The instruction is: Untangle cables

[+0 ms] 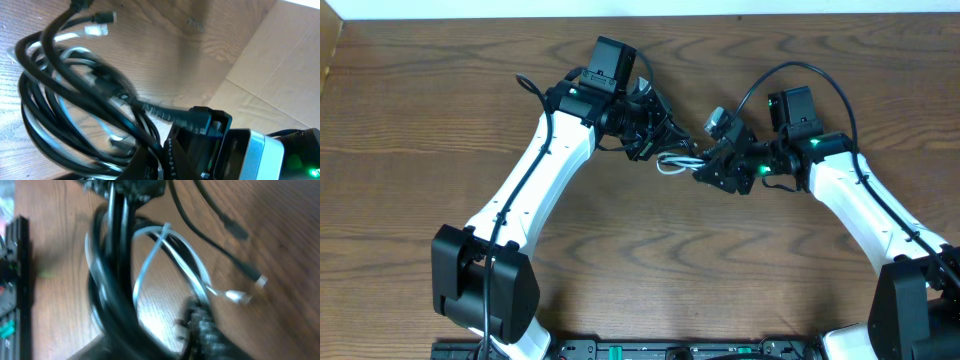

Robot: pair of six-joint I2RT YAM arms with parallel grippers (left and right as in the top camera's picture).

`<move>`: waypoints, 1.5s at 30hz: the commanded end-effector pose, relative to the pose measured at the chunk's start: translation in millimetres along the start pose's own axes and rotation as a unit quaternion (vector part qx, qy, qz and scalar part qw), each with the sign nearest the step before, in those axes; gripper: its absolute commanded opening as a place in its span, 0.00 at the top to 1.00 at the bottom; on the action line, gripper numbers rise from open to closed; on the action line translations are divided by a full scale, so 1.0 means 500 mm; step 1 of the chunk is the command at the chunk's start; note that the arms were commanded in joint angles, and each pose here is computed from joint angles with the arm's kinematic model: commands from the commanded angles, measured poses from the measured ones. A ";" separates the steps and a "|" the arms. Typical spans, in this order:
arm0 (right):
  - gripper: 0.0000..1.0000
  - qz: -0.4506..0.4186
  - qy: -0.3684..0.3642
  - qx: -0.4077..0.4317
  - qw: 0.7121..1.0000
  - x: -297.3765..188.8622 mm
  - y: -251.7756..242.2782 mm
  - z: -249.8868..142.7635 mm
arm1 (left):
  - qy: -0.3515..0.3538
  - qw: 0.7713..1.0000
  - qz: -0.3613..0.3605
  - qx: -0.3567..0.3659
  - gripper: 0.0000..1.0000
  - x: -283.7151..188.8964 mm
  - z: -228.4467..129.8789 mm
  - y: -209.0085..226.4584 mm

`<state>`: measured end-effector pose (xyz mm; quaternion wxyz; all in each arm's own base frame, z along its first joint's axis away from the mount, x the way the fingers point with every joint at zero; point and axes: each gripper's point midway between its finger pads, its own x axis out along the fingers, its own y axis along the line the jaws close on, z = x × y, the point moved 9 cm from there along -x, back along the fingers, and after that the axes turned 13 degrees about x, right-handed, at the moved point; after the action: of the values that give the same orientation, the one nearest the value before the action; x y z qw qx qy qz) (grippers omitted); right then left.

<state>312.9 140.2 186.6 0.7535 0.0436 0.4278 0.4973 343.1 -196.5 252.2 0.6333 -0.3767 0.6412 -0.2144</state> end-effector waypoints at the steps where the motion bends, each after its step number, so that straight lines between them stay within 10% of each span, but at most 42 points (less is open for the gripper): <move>1: 0.93 0.006 -0.004 0.008 1.000 0.001 0.001 0.005 | 0.000 1.000 -0.005 0.000 0.93 -0.006 0.002 -0.006; 8: 0.99 0.007 -0.008 0.106 0.994 -0.010 -0.002 0.004 | -0.090 0.989 0.089 0.075 0.92 -0.011 0.033 0.023; 17: 0.99 0.028 0.016 0.158 0.987 -0.015 0.012 -0.014 | -0.131 0.952 0.170 0.220 0.18 -0.044 0.073 0.057; 29: 0.99 0.085 0.010 0.198 0.976 -0.024 0.026 -0.013 | 0.012 0.910 0.082 0.406 0.21 -0.046 0.020 0.067; 45: 0.99 0.151 -0.022 0.219 0.964 -0.055 0.024 -0.005 | 0.052 0.904 0.052 0.420 0.30 -0.015 -0.005 0.081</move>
<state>301.0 122.3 196.6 0.6660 0.2644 0.5127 0.4728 335.2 -159.0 232.1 0.7209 -0.0322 0.5443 -0.4278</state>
